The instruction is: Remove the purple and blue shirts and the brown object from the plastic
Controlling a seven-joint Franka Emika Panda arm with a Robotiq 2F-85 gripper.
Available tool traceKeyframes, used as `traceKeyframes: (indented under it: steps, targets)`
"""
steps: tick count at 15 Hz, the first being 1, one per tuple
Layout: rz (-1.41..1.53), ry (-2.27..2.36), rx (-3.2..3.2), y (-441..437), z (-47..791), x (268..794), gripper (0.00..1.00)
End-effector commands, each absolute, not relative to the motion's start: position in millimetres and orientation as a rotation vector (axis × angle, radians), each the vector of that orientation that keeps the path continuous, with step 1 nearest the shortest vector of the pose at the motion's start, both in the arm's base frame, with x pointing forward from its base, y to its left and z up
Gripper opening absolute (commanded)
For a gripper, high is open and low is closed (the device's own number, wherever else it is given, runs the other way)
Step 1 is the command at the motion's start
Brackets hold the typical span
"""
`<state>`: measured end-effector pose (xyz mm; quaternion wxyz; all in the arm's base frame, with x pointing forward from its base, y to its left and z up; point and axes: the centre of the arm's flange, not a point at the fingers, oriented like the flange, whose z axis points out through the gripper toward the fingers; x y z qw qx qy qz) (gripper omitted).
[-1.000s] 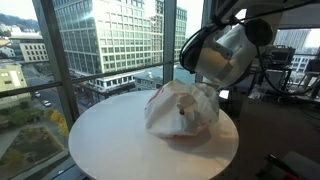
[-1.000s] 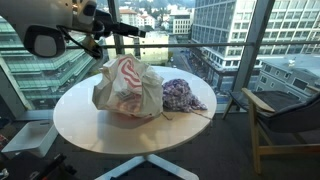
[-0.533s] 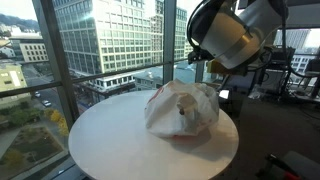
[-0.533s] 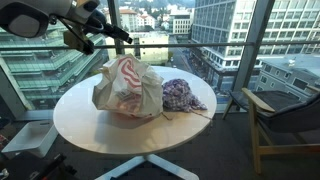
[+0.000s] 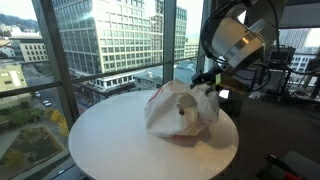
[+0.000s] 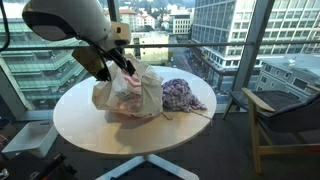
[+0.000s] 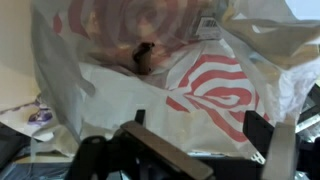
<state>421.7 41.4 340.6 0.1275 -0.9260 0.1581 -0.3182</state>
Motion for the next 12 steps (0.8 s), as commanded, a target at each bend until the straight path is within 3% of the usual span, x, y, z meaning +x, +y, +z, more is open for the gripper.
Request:
traceKeyframes:
  steps: [1, 12]
  targets:
    - [-0.731, 0.485, -2.762, 47, 353, 419, 1.0]
    - [-0.922, 0.655, -2.813, 49, 315, 416, 1.0]
